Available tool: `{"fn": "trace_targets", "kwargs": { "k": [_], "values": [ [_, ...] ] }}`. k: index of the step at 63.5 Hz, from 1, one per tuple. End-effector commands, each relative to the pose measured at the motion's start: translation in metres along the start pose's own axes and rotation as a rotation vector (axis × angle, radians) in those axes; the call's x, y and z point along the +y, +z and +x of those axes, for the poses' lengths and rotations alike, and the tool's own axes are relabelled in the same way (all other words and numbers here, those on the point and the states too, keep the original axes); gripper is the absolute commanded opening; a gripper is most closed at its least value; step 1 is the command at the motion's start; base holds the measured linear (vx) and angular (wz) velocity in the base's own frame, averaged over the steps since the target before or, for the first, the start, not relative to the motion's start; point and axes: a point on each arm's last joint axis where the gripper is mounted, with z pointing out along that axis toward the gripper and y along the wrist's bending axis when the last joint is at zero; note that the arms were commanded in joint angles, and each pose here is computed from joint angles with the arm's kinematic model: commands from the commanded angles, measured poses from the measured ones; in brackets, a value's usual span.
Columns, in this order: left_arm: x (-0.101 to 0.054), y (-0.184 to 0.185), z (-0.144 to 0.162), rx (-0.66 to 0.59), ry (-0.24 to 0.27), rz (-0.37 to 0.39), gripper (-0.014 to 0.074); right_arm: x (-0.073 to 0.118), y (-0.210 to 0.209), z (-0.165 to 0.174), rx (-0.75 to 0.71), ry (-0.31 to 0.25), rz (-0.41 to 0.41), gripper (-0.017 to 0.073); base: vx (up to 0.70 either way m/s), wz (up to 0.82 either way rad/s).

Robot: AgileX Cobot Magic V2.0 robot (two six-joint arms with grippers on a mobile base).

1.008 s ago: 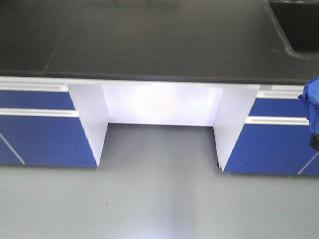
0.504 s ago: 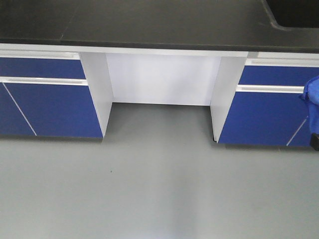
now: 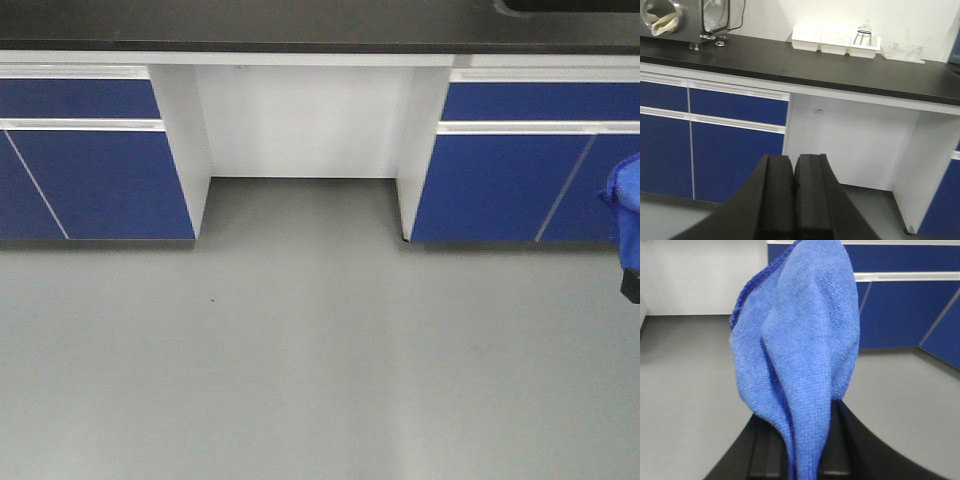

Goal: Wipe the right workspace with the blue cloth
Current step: 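Hold the cloth in the right gripper while the base backs away and turns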

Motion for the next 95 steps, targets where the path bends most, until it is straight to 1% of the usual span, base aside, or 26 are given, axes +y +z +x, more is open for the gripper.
{"fn": "trace_targets", "kwargs": {
  "k": [1,28,71,95],
  "values": [
    [-0.0003,0.0005,0.0019,-0.068,-0.015,0.015,-0.0006,0.0003,-0.0044,-0.0146,-0.099,-0.012,-0.011,-0.0008,-0.27,-0.29],
    [-0.0003,0.0005,0.0019,-0.068,-0.015,0.015,-0.0006,0.0003,-0.0044,-0.0146,-0.099,-0.012,-0.011,-0.0008,-0.21,-0.52],
    [-0.0003,0.0005,0.0019,-0.068,-0.015,0.015,-0.0006,0.0003,-0.0044,-0.0146,-0.099,-0.012,-0.011,-0.0008,-0.11,-0.79],
    [-0.0003,0.0005,0.0019,-0.068,-0.015,0.015,-0.0006,0.0003,-0.0044,-0.0146,-0.099,-0.012,-0.011,-0.0008,-0.04,-0.65]
  ]
}}
